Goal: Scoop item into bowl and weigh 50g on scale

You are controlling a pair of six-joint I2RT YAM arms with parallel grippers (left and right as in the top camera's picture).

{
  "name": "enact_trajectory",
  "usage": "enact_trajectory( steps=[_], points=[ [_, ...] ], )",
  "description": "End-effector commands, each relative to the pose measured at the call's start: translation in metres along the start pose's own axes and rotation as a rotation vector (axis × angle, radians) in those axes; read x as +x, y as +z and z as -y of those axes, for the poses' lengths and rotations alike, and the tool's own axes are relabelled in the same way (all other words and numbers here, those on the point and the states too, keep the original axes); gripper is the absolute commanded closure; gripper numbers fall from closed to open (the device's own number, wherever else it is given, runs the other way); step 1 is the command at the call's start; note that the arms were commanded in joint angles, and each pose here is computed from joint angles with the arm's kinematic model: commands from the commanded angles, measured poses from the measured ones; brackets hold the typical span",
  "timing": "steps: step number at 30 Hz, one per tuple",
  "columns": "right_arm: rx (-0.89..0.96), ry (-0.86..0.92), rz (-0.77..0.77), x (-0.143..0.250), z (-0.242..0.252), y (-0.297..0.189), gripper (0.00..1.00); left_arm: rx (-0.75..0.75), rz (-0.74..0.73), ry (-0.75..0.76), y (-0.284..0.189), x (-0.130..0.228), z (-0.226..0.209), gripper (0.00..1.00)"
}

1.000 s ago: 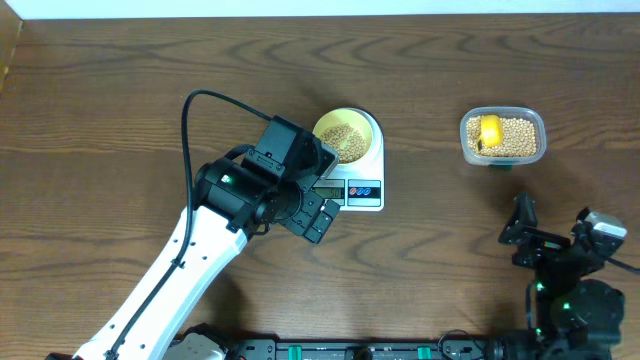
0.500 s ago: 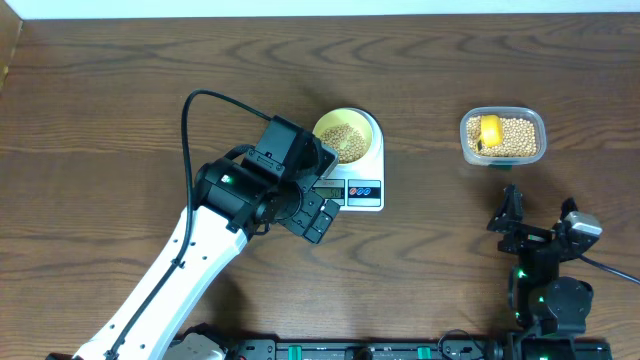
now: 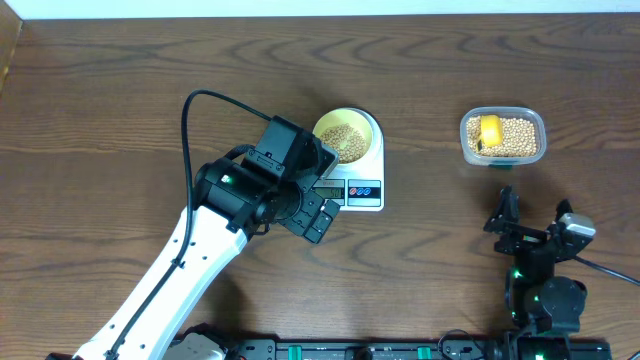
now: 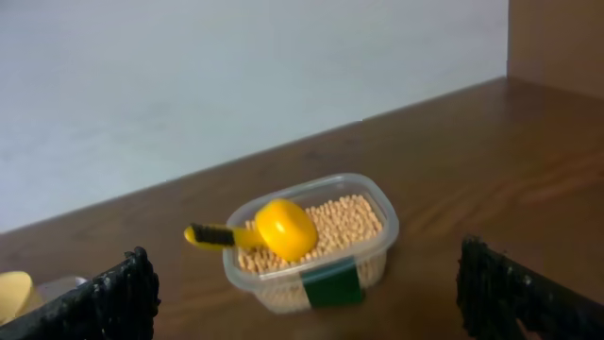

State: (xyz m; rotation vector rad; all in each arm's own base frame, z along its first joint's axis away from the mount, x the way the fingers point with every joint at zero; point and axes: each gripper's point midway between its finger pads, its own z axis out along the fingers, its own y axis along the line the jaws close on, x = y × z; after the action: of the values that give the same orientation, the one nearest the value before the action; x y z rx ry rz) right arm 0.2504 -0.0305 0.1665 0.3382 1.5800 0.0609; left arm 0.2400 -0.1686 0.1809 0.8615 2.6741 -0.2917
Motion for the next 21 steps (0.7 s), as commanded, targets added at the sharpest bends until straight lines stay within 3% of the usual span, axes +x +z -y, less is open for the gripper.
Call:
enact_trajectory(
  steps=[1,5,21],
  points=[
    [-0.009,0.008,-0.036,0.009,0.0,0.0,0.01,-0.003,0.017,0.005,-0.005,-0.003,0.0,0.02],
    [-0.034,-0.003,-0.133,0.032,-0.003,-0.002,0.01,-0.003,0.017,0.005,-0.005,-0.003,0.0,0.02],
    [-0.041,-0.002,-0.136,0.033,-0.004,-0.002,0.01,-0.003,0.017,0.005,-0.005,-0.003,0.0,0.02]
  ],
)
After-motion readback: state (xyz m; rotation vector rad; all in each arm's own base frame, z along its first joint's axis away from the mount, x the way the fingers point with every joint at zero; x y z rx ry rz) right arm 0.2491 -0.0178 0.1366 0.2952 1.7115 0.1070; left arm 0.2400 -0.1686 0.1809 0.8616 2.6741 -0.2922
